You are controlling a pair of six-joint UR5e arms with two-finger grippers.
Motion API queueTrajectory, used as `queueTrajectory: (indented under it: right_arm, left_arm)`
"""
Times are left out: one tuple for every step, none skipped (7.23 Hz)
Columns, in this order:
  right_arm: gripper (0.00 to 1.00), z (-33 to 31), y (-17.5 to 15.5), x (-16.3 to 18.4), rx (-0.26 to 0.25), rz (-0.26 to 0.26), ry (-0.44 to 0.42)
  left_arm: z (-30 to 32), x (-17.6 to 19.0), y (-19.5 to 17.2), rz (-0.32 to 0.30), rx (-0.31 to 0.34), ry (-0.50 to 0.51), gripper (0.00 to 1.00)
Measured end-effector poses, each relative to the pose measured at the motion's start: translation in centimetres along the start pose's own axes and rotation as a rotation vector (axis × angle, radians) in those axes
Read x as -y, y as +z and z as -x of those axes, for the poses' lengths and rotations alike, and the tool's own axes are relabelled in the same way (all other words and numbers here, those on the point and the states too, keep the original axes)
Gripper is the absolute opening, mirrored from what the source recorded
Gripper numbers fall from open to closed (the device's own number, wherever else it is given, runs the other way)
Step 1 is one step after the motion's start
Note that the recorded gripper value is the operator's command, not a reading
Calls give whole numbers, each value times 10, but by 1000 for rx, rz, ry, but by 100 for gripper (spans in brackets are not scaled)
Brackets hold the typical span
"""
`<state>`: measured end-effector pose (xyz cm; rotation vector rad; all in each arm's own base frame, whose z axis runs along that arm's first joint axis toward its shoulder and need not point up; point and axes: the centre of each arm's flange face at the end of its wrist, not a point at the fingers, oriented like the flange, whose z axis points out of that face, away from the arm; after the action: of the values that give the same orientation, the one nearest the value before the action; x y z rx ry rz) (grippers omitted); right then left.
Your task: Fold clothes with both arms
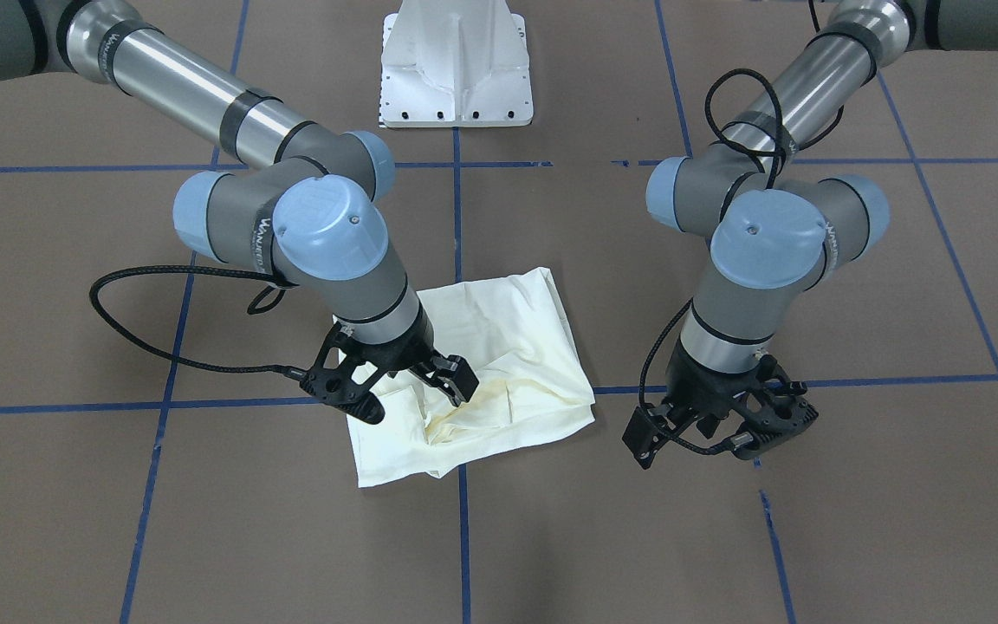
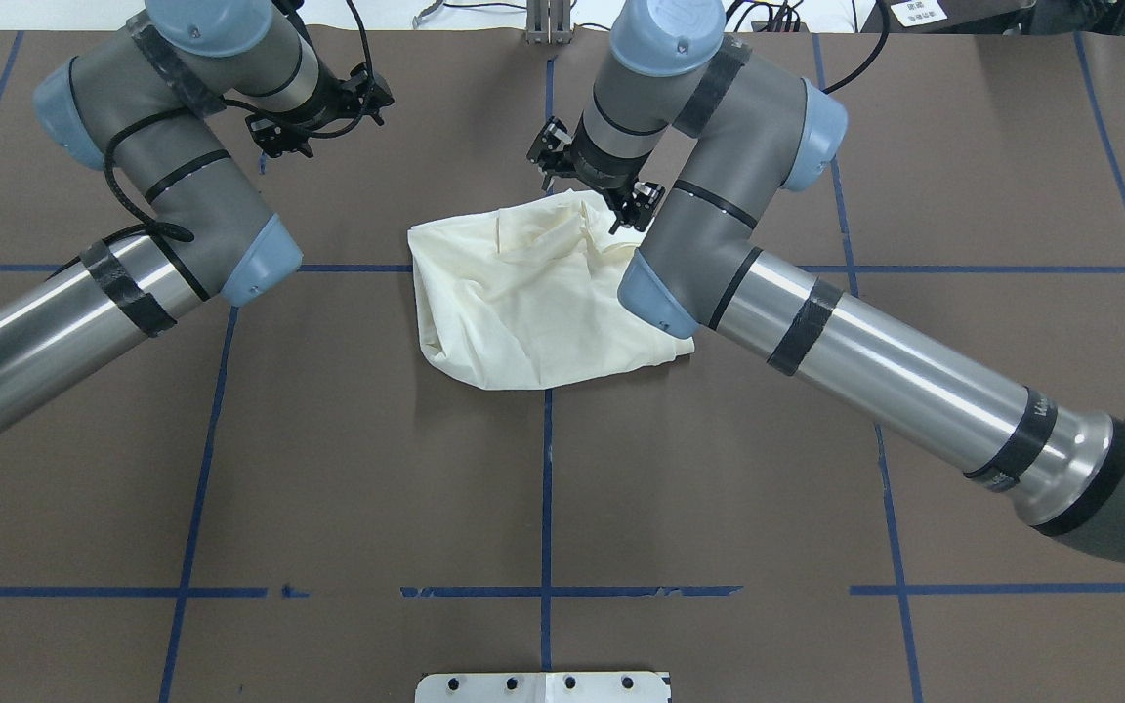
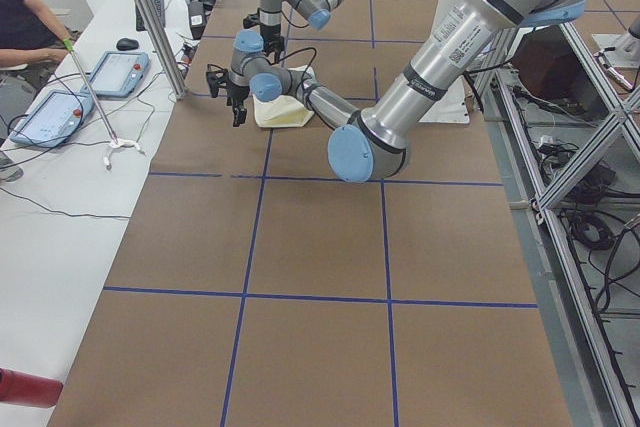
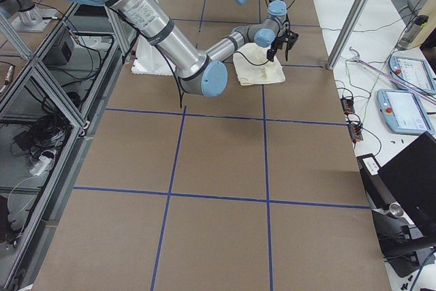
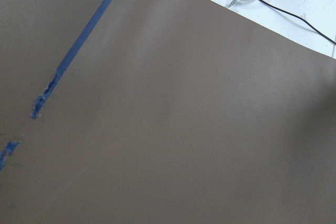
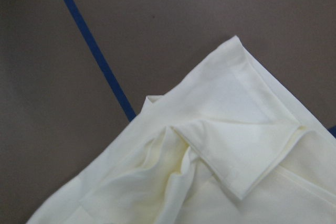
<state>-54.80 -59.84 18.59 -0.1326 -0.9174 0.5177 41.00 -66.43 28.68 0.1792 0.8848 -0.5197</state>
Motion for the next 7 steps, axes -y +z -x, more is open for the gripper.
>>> queueTrajectory:
  right_arm:
    - [100, 5, 16, -27, -77, -16, -54]
    - [100, 8, 29, -44, -131, -32, -98]
    - [100, 8, 35, -52, -156, -39, -122]
    - [100, 6, 40, -53, -172, -39, -145]
    - [100, 2, 48, -51, -194, -35, -183]
    - [100, -3, 58, -45, -220, -29, -232]
    - [100, -8, 65, -37, -247, -24, -280]
  left_arm:
    - [5, 0, 0, 3, 1, 10, 99]
    - [11, -1, -1, 4, -2, 15, 99]
    - [18, -3, -2, 10, -7, 17, 99]
    - [22, -5, -2, 23, -12, 19, 99]
    - [23, -7, -3, 29, -15, 20, 99]
    - [23, -7, -4, 32, -17, 21, 99]
    - [23, -8, -5, 34, -20, 21, 99]
